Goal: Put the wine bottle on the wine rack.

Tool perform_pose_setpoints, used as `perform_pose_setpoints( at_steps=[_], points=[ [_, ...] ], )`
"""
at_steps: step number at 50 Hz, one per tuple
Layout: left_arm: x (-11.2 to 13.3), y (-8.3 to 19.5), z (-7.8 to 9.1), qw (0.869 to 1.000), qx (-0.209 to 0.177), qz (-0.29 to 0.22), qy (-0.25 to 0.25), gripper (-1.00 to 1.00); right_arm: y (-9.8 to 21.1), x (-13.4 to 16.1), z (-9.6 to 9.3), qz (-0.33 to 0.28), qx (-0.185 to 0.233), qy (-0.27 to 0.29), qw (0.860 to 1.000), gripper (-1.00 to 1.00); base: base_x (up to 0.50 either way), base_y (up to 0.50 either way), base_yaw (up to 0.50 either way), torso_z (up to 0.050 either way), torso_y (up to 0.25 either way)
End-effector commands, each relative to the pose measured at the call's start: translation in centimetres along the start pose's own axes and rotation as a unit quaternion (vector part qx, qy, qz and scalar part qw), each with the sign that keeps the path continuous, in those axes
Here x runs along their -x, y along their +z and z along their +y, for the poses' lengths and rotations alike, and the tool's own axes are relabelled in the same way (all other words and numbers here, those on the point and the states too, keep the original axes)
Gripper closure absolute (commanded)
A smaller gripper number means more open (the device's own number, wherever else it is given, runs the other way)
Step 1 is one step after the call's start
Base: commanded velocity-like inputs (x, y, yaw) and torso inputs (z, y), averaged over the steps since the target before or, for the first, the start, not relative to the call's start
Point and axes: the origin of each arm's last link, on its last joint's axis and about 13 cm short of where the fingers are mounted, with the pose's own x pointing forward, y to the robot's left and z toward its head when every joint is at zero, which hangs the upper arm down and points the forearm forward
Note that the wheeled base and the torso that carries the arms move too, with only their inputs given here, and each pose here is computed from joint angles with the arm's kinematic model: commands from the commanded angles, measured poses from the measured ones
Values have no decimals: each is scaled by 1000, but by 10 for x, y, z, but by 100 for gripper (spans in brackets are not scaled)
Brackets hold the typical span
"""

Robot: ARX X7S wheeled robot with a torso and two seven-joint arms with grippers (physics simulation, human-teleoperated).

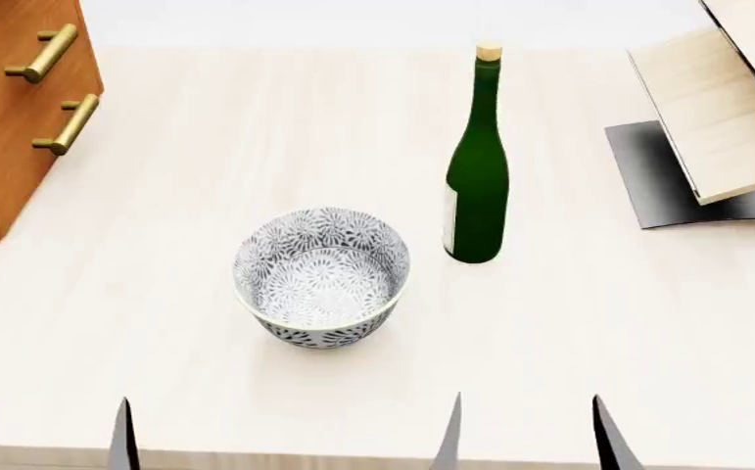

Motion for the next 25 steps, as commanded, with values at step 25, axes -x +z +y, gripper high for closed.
perform_pose_setpoints(
  at_steps=[25],
  points=[
    [26, 63, 4, 979, -4, -197, 42, -100, 66, 21, -2, -219, -37, -22, 975, -100, 0, 0, 0, 0, 0]
  ],
)
